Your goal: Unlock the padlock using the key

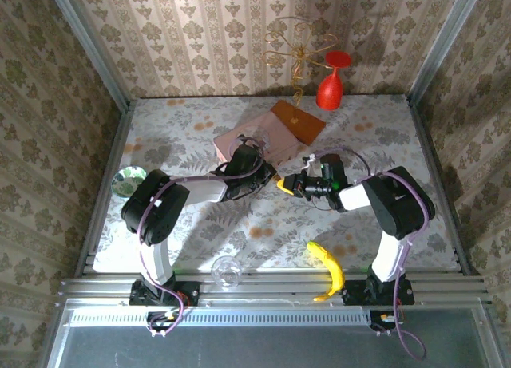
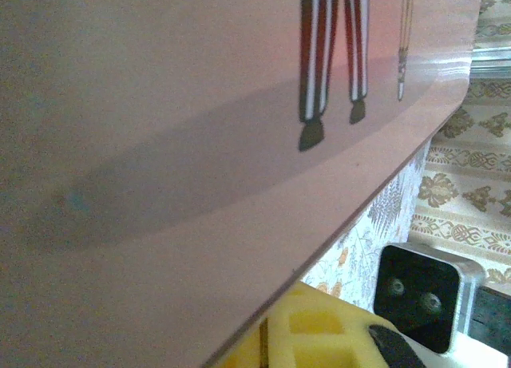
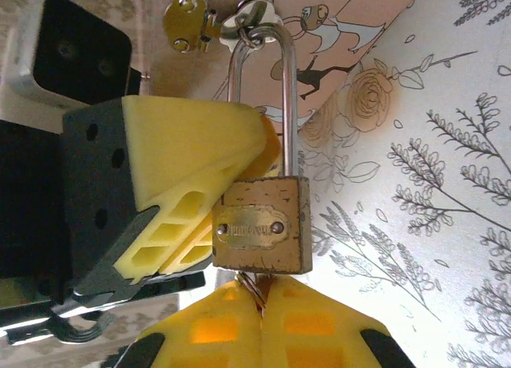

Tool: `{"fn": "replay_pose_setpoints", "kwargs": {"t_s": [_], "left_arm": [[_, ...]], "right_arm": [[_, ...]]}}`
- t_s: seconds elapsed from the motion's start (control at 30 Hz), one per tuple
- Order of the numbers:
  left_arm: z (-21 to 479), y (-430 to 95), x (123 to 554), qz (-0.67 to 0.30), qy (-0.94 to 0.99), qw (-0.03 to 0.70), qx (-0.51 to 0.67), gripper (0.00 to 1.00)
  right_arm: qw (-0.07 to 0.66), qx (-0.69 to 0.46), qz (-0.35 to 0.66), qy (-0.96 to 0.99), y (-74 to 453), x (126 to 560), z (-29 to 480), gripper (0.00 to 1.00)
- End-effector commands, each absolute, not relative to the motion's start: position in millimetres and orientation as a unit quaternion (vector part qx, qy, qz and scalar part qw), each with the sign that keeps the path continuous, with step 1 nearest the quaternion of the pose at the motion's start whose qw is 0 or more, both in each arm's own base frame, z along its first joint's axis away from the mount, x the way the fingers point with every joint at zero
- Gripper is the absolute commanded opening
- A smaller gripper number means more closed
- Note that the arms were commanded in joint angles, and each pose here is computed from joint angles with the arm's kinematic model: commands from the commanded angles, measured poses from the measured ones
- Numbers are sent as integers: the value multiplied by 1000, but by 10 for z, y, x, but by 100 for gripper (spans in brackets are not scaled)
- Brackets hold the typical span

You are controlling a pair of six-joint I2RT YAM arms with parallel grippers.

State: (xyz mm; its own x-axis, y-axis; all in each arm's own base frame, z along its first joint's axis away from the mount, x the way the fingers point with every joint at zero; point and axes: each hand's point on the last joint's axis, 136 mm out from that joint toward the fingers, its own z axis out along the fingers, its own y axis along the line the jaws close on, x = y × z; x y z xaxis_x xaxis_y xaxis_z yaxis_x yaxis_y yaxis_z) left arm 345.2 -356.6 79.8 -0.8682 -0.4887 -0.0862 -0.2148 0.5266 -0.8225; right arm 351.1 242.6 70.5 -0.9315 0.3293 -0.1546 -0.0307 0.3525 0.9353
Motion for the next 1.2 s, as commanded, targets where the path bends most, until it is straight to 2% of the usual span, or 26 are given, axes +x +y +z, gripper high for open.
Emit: {"fn": "replay_pose_setpoints", "kwargs": {"t_s": [0.0,0.13,0.17,0.23,0.4,0.47,0.57,0.77,1.17], "left_arm": [[925,-3802,3123,-489,851,85,-170,0],[886,-3768,3117,-494,847,84,-180,0],[866,-3757,3111,-494,846,81,-182,7],[830,-3750,3084,-494,847,75,-182,26],[807,-3752,3038,-491,851,67,-176,48],[789,-3718,3019,-483,855,68,-176,49],[804,-3658,3003,-475,859,76,-176,70],[1048,-3517,3028,-451,871,129,-146,100],[1791,-2970,3216,-306,897,314,-54,100]], "right_arm": [[213,190,582,761,2169,3905,766,0],[212,215,588,750,2105,3920,646,0],[212,216,588,750,2100,3922,622,0],[214,221,590,747,2093,3920,599,0],[222,226,593,740,2077,3960,618,0],[226,229,592,739,2071,3982,628,0],[231,235,591,736,2051,4004,631,0],[232,244,594,731,2046,4044,631,0],[220,246,606,724,2075,3974,709,0]]}}
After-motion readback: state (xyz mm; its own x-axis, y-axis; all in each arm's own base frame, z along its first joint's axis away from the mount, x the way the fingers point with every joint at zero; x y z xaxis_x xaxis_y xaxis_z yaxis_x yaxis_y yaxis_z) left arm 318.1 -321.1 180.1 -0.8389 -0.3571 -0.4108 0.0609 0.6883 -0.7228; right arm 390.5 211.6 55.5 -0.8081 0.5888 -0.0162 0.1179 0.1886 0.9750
